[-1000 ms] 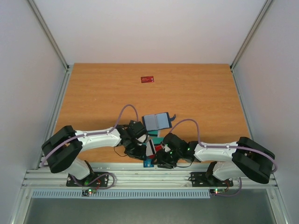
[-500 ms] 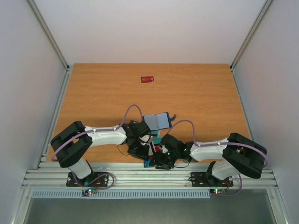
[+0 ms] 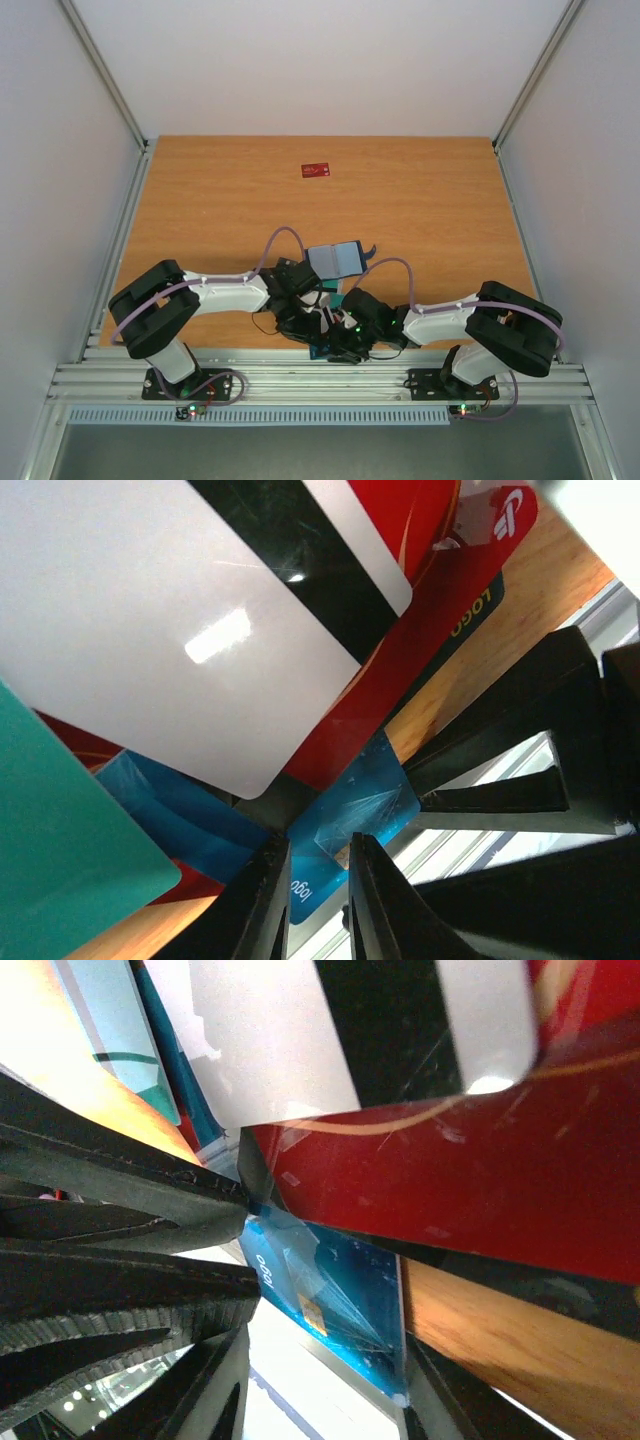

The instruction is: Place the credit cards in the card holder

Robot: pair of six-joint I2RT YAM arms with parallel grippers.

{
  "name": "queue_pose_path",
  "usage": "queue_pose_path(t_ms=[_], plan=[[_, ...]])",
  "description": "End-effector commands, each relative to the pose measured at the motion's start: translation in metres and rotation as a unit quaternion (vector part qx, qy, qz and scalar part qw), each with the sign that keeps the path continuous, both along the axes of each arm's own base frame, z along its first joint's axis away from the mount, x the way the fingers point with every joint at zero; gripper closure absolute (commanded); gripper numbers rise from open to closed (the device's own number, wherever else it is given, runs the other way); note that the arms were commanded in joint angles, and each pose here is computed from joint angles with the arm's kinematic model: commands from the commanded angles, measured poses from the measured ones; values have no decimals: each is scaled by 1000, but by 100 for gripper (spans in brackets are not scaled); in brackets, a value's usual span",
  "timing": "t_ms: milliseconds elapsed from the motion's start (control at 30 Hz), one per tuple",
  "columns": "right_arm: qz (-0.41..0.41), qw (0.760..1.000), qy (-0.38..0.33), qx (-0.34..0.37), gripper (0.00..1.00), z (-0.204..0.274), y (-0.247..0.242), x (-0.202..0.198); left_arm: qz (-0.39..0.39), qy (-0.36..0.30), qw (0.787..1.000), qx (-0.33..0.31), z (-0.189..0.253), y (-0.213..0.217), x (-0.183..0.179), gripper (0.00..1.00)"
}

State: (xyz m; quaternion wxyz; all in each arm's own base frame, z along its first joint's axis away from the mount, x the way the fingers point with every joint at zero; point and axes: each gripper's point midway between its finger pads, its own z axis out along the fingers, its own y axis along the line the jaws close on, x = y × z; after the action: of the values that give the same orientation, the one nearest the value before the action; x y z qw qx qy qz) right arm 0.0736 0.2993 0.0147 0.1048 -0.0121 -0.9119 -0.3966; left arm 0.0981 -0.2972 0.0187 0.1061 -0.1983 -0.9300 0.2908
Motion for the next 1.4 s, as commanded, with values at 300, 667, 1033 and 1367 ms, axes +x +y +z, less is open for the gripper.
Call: queue_pose_path(t_ms=[300, 667, 1033, 1367], plan=[[-6, 999, -45, -1, 87, 13, 2, 13, 18, 14, 1000, 18, -18, 13, -10, 81], [17, 998, 13, -55, 99, 23, -24, -13, 37, -24, 999, 11, 20, 11, 2, 75], [65, 995, 36, -67, 99, 48, -55, -44, 68, -78, 994, 26, 63, 25, 16, 62], [105, 992, -51, -49, 99, 119, -68, -41, 102, -159, 981, 53, 141, 51, 39, 36]])
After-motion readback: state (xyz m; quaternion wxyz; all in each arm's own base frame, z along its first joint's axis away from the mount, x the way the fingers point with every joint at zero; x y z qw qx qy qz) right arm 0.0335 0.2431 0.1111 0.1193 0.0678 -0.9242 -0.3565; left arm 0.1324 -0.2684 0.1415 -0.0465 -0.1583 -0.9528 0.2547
